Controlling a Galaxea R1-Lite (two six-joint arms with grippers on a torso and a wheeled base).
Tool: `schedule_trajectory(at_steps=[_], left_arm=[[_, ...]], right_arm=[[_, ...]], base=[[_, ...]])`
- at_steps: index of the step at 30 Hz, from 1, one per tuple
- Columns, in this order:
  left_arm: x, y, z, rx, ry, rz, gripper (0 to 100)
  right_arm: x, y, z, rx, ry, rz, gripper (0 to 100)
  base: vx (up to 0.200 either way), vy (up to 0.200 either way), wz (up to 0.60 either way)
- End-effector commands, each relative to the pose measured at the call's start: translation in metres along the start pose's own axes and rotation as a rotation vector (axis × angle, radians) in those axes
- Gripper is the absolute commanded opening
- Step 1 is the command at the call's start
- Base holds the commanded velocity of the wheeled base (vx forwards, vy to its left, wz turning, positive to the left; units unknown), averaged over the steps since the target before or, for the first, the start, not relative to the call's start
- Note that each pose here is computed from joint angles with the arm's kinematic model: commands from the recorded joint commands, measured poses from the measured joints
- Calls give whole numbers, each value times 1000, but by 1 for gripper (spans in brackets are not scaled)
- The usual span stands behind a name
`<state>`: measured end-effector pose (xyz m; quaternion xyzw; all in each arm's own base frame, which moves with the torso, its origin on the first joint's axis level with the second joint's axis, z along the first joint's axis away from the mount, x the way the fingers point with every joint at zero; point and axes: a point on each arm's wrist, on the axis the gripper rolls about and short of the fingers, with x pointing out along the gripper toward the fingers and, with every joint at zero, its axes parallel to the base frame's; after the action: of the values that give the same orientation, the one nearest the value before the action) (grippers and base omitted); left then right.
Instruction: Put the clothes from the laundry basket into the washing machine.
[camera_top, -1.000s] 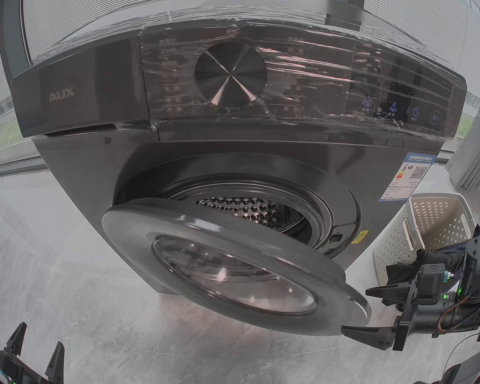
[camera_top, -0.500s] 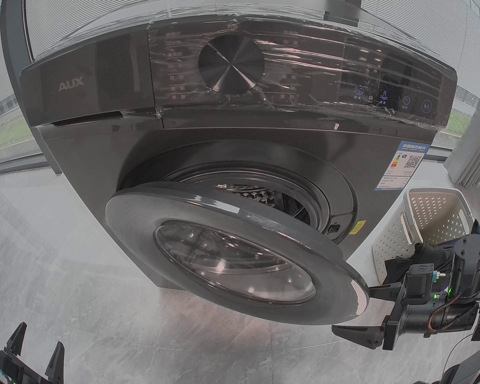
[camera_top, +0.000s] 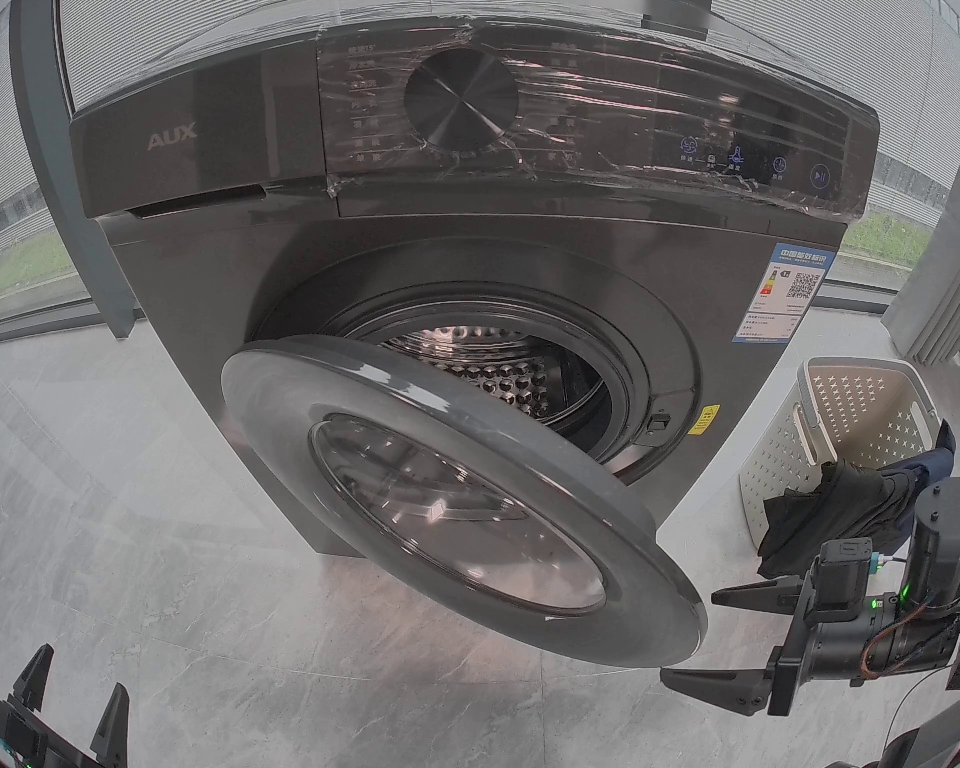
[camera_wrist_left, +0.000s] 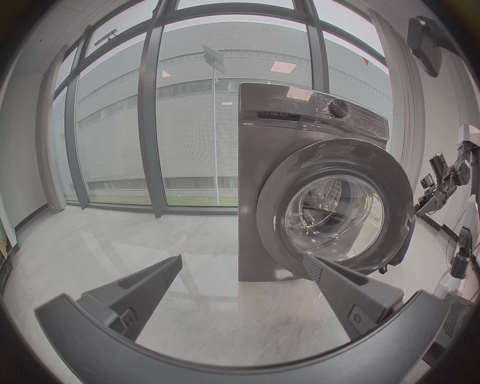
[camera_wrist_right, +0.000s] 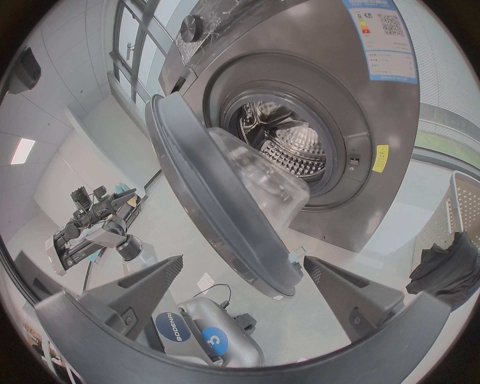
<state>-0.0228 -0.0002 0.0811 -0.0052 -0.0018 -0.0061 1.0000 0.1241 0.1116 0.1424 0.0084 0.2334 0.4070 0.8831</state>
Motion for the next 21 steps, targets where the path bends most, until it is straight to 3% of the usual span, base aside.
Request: schedule_trajectory(at_steps=[1, 7, 12, 21], left_arm=[[0, 0, -5, 0, -1, 0, 100], [0, 0, -5, 0, -1, 0, 100], [0, 0, -5, 0, -1, 0, 100], [0, 0, -5, 0, 1, 0, 100]], right_arm=[[-15, 2, 6, -10, -74, -1, 100], [-29, -17, 6, 29, -127, -156, 100], [-29, -26, 10, 50, -138, -209, 100], [10, -48, 6, 98, -3, -316, 100]], base=[[0, 0, 0], [0, 0, 0], [0, 0, 0], [0, 0, 0]])
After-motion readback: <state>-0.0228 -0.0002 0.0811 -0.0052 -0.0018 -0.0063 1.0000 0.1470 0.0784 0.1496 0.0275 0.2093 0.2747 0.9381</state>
